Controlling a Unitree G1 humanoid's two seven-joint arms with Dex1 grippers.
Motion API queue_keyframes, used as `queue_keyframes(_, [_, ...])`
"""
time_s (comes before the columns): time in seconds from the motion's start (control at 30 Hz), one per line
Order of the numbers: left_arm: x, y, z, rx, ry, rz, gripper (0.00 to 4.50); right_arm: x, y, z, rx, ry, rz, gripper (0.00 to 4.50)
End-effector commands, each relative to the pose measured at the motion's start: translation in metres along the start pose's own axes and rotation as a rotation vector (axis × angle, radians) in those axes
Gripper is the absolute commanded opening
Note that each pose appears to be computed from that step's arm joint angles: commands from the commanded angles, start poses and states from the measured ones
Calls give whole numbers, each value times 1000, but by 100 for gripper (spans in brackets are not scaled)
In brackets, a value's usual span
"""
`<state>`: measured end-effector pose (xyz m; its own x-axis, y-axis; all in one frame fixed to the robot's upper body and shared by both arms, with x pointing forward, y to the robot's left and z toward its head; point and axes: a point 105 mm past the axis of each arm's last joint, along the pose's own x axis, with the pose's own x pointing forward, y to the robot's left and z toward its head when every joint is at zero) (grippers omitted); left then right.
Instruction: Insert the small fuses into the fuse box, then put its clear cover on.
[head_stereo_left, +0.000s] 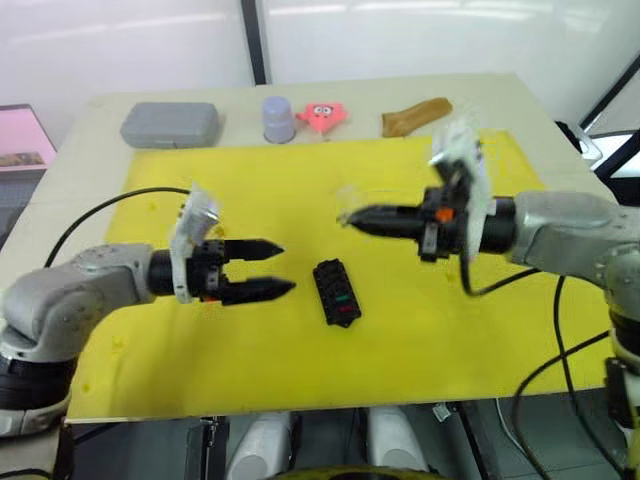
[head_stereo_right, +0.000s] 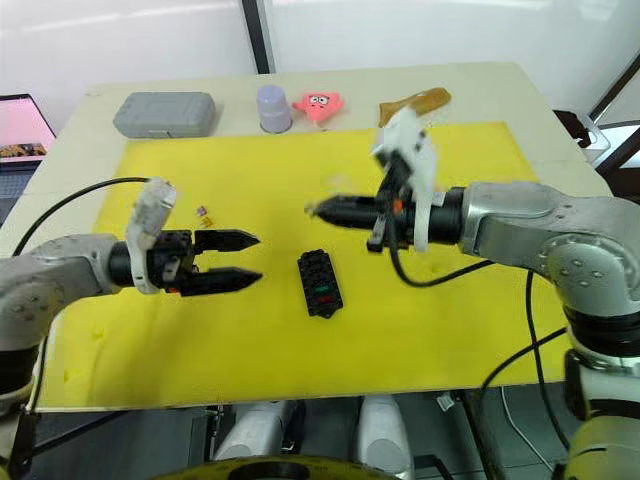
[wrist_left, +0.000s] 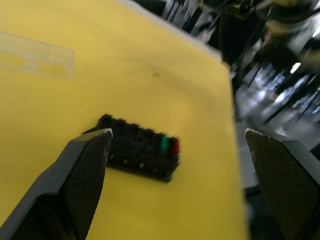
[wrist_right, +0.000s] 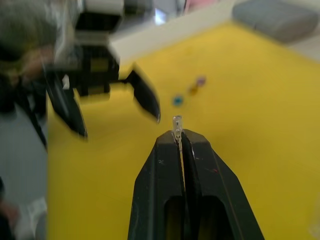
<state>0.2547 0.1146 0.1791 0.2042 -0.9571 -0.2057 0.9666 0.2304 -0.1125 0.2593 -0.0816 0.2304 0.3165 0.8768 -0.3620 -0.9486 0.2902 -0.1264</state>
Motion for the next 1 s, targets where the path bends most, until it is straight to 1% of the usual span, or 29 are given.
queue_keyframes(0.03, [13, -3, -15, 247, 98, -5, 446, 11, 3, -13, -221, 109, 77, 0])
queue_keyframes(0.13, [21, 4, -24, 309, 108, 34, 446, 18, -1, -21, -333, 163, 118, 0])
queue_keyframes(0.23, [28, 6, -33, 379, 138, 29, 446, 23, -5, -28, -378, 201, 153, 0])
queue_keyframes(0.33, [34, 6, -34, 403, 137, 30, 446, 26, -2, -33, -421, 231, 205, 0])
queue_keyframes(0.43, [39, 5, -34, 414, 129, 20, 446, 30, -5, -38, -470, 262, 221, 0])
queue_keyframes(0.77, [40, 8, -35, 442, 136, 3, 446, 35, -5, -43, -481, 280, 263, 0])
queue_keyframes(1.0, [43, 7, -32, 450, 120, -16, 446, 35, -8, -48, -482, 306, 273, 0])
